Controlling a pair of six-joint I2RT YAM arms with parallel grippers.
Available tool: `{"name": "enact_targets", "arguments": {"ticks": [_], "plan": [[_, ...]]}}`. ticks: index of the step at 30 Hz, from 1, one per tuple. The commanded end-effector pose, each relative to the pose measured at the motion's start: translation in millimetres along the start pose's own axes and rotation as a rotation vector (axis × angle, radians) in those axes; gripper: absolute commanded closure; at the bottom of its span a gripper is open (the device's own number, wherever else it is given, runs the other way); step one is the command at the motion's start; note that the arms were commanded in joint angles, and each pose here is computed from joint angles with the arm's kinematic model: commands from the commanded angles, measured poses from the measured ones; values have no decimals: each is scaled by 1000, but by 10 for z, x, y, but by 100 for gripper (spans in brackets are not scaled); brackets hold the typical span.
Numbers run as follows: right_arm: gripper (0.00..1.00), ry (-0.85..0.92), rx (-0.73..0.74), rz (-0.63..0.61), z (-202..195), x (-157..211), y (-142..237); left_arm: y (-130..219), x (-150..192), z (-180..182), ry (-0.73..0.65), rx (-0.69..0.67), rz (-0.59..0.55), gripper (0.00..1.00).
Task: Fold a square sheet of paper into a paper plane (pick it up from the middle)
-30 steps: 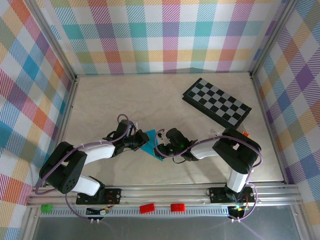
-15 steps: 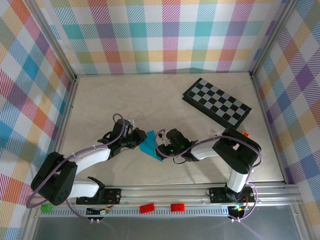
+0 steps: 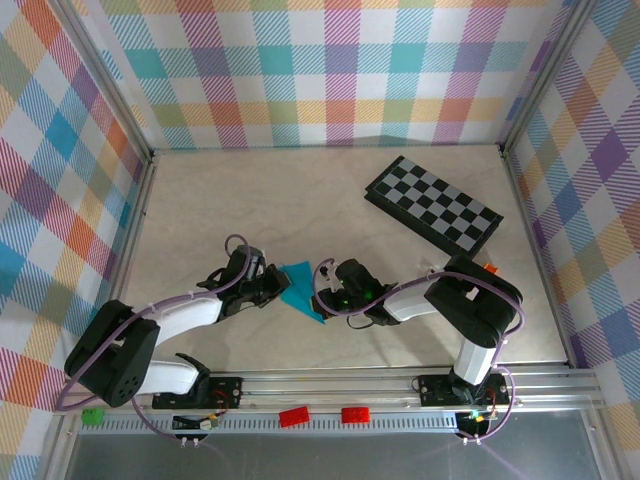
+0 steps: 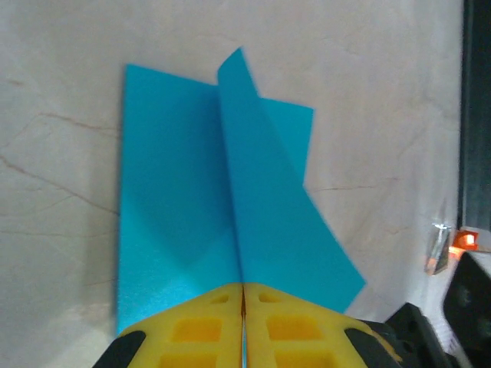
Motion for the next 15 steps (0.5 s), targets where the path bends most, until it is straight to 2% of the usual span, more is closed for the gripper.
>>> {"name": "enact_targets", "arguments": {"ticks": [1,6,11,15], "plan": [[95,-17,-39,-6,56,-19,42,-40,56,13,9,15,22,92],[95,-47,-39,0,-7,31,14,-33,54,12,14,17,16,94],[95,-69,-35,0,-63,74,4,57,-27,-154,-34,135,-40,96],[95,-74,-34,11,-80,89,-4,30,-76,-273,-77,197,-25,99]]}}
Point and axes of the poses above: each hand's point on the last joint's axis, 136 mm out from that joint toward the fingers, its own y axis back along the fingers, its own z axis along the line the jaws close on, x = y × z, the point moved 9 cm from there along y, back along the fingers, and after that the axes turned 14 degrees about -y, right-handed, at the moved point
